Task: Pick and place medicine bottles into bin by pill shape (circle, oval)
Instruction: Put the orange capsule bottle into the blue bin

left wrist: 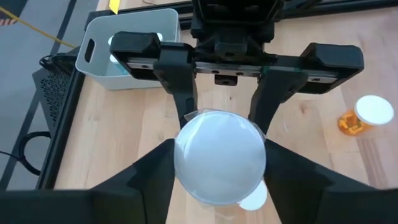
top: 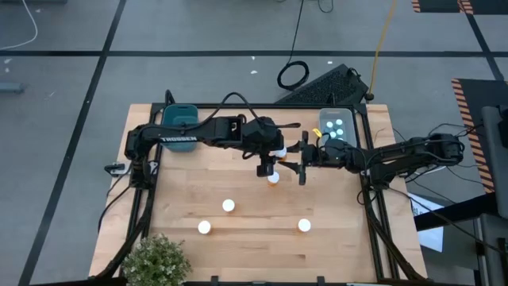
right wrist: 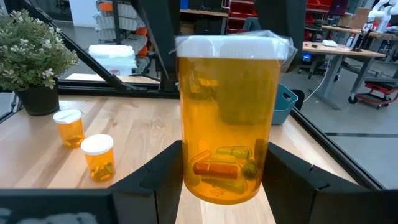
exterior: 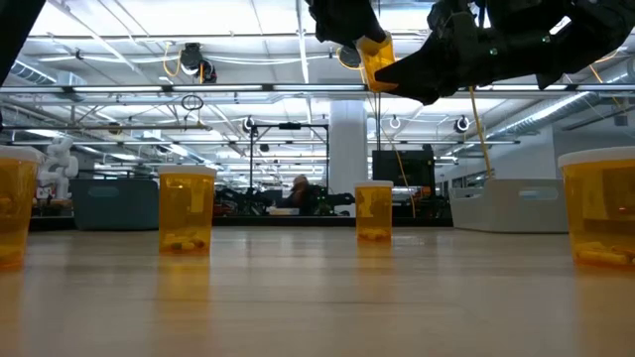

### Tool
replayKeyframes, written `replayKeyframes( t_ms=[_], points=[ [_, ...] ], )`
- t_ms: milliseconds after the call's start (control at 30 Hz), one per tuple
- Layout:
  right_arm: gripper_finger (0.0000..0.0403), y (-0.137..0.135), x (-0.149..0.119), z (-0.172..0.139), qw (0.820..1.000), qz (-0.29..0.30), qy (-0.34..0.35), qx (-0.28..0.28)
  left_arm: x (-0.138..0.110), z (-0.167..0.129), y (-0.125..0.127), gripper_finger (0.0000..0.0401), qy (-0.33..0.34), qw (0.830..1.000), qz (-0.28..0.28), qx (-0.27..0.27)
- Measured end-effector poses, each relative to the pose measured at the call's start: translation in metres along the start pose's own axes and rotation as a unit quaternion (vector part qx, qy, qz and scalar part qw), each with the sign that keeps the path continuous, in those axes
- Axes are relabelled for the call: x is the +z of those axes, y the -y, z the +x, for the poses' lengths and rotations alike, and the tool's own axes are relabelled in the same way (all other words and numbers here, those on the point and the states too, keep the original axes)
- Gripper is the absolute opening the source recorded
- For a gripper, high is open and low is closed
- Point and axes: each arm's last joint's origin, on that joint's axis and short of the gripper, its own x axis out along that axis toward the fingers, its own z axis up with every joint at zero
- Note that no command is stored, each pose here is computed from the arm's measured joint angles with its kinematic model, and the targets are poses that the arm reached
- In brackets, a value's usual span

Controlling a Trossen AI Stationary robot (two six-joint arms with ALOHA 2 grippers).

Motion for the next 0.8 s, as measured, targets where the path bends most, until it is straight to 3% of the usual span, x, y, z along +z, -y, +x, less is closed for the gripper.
replayKeyframes(
  t_ms=[400, 800],
  points=[
    [0.0188, 0.0, 0.001, 0.0, 1.0, -0.002, 0.006, 0.001, -0.001, 0.0, 0.001, 0.0227, -0.007, 1.0, 0.0, -0.005],
    [0.0305, 0.001, 0.01, -0.012, 1.0, 0.01, 0.005, -0.011, -0.015, -0.005, -0.006, 0.0229, -0.074, 0.997, -0.017, 0.015]
  ],
)
